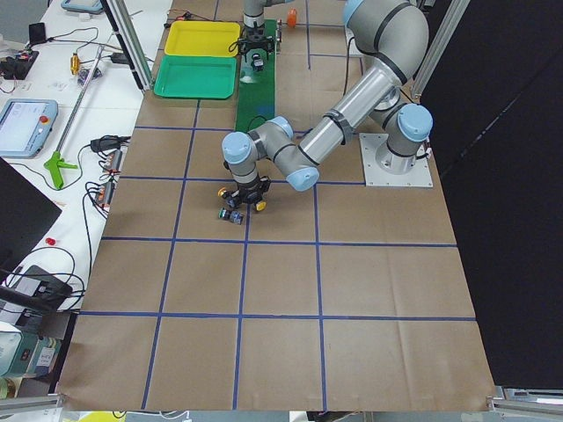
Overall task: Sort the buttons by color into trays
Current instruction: 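Grasp the yellow-capped button with left while right grasps the green button on belt, then carry green button toward green tray with right while left places yellow button on belt, then release green button into green tray with right while left returns to buttons, then grasp yellow button on belt with right while left grasps another yellow button, then carry yellow button over yellow tray with right while left places another on belt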
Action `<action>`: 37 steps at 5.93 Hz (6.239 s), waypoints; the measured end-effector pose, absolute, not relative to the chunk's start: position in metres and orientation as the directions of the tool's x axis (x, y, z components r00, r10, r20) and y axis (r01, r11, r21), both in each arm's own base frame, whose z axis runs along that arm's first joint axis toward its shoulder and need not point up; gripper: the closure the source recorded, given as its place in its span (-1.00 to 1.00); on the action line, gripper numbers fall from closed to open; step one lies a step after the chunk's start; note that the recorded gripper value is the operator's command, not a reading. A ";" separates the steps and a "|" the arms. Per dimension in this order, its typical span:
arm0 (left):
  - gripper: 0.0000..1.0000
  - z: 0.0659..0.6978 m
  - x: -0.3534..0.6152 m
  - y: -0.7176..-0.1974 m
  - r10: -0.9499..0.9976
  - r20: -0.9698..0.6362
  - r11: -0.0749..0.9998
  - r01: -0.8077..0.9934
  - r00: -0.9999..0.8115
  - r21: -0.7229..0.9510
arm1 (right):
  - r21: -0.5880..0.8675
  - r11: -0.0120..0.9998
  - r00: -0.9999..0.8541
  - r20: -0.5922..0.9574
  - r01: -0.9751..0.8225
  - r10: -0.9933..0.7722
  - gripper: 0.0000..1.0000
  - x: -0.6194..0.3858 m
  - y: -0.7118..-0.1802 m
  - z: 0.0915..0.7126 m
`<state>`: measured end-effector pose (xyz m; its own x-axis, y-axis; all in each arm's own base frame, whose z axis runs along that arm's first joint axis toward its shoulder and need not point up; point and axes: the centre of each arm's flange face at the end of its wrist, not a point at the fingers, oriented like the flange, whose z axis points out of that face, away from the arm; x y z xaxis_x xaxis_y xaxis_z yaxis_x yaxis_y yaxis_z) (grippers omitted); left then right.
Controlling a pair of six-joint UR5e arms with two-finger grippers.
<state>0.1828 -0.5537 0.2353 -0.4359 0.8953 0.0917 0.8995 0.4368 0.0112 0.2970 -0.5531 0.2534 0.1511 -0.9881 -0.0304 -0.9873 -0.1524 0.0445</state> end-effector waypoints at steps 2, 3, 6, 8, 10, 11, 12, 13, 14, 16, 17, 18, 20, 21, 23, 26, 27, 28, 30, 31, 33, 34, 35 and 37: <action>1.00 0.269 0.074 -0.569 0.969 0.071 0.237 0.972 -0.237 0.011 | 0.079 -0.134 0.131 -0.048 -0.988 -0.990 0.38 0.266 -0.555 0.252; 1.00 0.275 0.018 -0.570 0.989 0.074 0.127 0.992 -0.127 0.009 | 0.114 -0.143 0.138 -0.054 -0.983 -0.989 0.58 0.251 -0.555 0.251; -0.77 0.264 -0.099 -0.551 0.989 0.108 -0.102 0.995 0.101 0.003 | 0.132 -0.152 0.147 -0.042 -0.980 -0.988 0.77 0.193 -0.558 0.269; -0.91 0.260 -0.105 -0.551 0.989 0.111 -0.103 0.995 0.102 0.004 | 0.132 -0.134 0.142 0.054 -0.982 -0.988 0.76 0.183 -0.570 0.317; -0.91 0.271 -0.085 -0.558 0.995 0.093 -0.028 1.000 0.027 0.009 | 0.064 -0.101 0.110 0.152 -0.993 -0.982 0.75 0.201 -0.604 0.334; -0.91 0.285 -0.051 -0.560 0.996 0.071 0.061 0.998 -0.062 0.011 | 0.018 -0.091 0.093 0.212 -0.996 -0.973 0.68 0.226 -0.621 0.315; -0.91 0.297 -0.010 -0.560 0.987 0.049 0.150 0.989 -0.150 0.011 | -0.026 -0.080 0.070 0.266 -0.996 -0.961 0.57 0.254 -0.633 0.285; -0.91 0.305 0.023 -0.560 0.971 0.031 0.236 0.972 -0.236 0.013 | -0.070 -0.077 0.052 0.302 -0.995 -0.952 -0.39 0.275 -0.641 0.256; -0.91 0.307 0.049 -0.559 0.937 0.021 0.348 0.938 -0.348 0.017 | -0.107 -0.078 0.040 0.321 -0.991 -0.946 -0.99 0.285 -0.652 0.241; -0.91 0.288 0.092 -0.561 0.840 0.047 0.540 0.841 -0.541 0.023 | -0.142 -0.083 0.036 0.308 -0.986 -0.951 -1.00 0.290 -0.664 0.255; -0.91 0.274 0.108 -0.566 0.795 0.061 0.603 0.798 -0.603 0.026 | -0.115 -0.065 0.033 0.260 -0.991 -0.965 -1.00 0.280 -0.655 0.285; -0.91 0.261 0.125 -0.570 0.764 0.068 0.641 0.767 -0.642 0.029 | -0.081 -0.041 0.025 0.187 -0.996 -0.982 -1.00 0.264 -0.634 0.324; -0.96 0.245 0.147 -0.578 0.742 0.058 0.668 0.744 -0.668 0.020 | -0.042 -0.009 0.009 0.011 -0.999 -1.000 -1.00 0.237 -0.572 0.395; -0.96 0.236 0.152 -0.588 0.746 0.028 0.666 0.746 -0.666 0.005 | -0.033 -0.003 0.005 -0.049 -0.999 -0.999 -1.00 0.234 -0.550 0.403; -0.96 0.233 0.166 -0.614 0.751 -0.046 0.658 0.753 -0.658 -0.016 | -0.037 0.023 -0.020 -0.080 -0.999 -0.997 -1.00 0.249 -0.531 0.383; -0.56 0.203 0.175 -0.629 0.756 -0.017 0.655 0.756 -0.655 0.004 | -0.069 0.054 -0.055 0.023 -0.996 -0.998 -1.00 0.302 -0.524 0.310; -0.14 0.190 0.175 -0.628 0.756 0.005 0.654 0.756 -0.654 0.012 | -0.068 0.031 -0.033 0.024 -0.997 -0.999 -1.00 0.304 -0.522 0.291; 0.54 0.183 0.176 -0.627 0.756 0.017 0.654 0.756 -0.655 0.014 | -0.062 -0.011 0.010 0.024 -0.998 -1.000 -1.00 0.299 -0.517 0.272; 1.00 0.178 0.176 -0.625 0.746 0.025 0.666 0.746 -0.666 0.015 | -0.056 -0.029 0.026 0.054 -0.998 -0.998 -0.33 0.271 -0.518 0.250; 1.00 0.184 0.177 -0.626 0.744 0.016 0.668 0.744 -0.668 0.013 | -0.052 -0.008 0.005 0.054 -0.999 -0.999 0.03 0.252 -0.524 0.248; 1.00 0.210 0.162 -0.625 0.764 0.004 0.645 0.764 -0.645 0.006 | -0.026 0.008 -0.009 0.048 -1.000 -0.999 0.79 0.228 -0.530 0.244; 1.00 0.236 0.137 -0.621 0.815 0.011 0.580 0.815 -0.580 -0.004 | 0.002 0.000 0.000 0.047 -1.000 -0.999 0.82 0.215 -0.533 0.243; 1.00 0.261 0.097 -0.617 0.896 0.018 0.444 0.896 -0.444 -0.013 | 0.015 -0.014 0.015 0.052 -1.000 -0.999 0.81 0.204 -0.536 0.247; 0.98 0.279 0.023 -0.601 0.984 0.045 0.176 0.984 -0.175 -0.018 | 0.047 -0.028 0.033 0.110 -0.998 -0.993 0.80 0.179 -0.546 0.278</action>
<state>0.0225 -0.6006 0.2793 -0.1751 0.9835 0.0447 0.9842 0.1760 -0.0180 0.1785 -0.5460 0.2776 0.0332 -0.9934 0.1102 -0.9985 -0.0281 0.0474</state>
